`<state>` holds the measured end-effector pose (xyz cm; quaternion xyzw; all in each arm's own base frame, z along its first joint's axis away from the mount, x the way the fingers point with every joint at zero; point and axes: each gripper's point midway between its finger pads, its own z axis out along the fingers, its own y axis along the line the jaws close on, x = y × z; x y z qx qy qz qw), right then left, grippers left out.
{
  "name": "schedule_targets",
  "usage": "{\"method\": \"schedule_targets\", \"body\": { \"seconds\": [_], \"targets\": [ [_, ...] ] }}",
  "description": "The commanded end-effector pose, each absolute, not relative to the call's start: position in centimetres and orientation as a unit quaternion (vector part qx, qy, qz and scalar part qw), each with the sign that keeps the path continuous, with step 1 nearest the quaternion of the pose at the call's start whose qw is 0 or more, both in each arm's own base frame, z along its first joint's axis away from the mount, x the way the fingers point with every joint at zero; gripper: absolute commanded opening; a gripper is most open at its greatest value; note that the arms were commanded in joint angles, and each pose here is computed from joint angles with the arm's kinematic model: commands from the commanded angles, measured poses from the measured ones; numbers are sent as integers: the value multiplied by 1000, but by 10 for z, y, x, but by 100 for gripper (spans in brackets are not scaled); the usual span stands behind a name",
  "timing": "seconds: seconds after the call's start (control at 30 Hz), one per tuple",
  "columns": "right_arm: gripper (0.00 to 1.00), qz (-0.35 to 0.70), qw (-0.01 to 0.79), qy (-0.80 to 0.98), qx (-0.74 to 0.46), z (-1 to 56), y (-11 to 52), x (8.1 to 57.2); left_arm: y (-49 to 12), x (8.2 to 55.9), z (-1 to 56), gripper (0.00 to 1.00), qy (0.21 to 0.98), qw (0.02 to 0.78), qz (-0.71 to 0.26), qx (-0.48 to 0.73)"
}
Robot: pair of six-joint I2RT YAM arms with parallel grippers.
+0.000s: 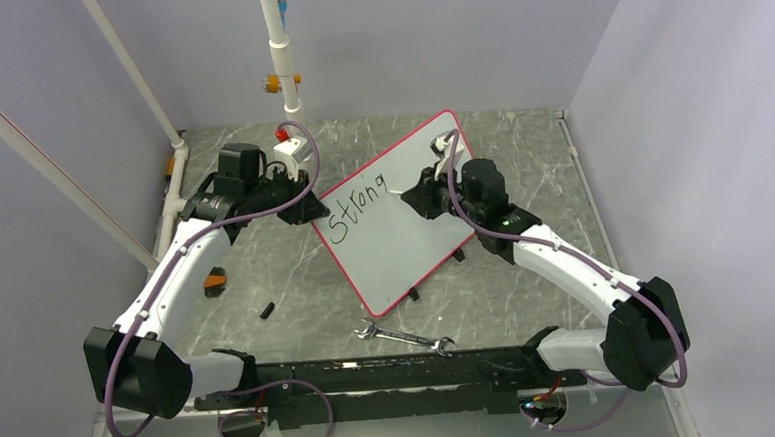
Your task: Write a sentence on the whiteboard
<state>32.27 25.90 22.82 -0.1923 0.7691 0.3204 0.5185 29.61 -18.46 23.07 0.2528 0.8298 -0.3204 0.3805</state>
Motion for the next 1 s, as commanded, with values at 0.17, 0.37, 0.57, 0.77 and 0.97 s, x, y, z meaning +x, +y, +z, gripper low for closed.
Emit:
{"method": "schedule_targets", "body": {
  "seconds": [0.17,0.37,0.57,0.77,0.97],
  "targets": [
    [0,345,514,761,-197,235,267,307,-166,312,235,0,826,425,-242,280],
    [0,353,519,751,-202,248,277,307,-165,312,235,0,826,427,-241,280],
    [0,347,539,740,-203,269,276,312,-165,311,235,0,826,426,-240,280],
    [0,339,559,731,-198,286,268,310,-165,311,235,0,826,427,-240,280],
    [0,313,579,731,-179,290,257,316,-165,312,236,0,825,428,-240,280]
  ]
}}
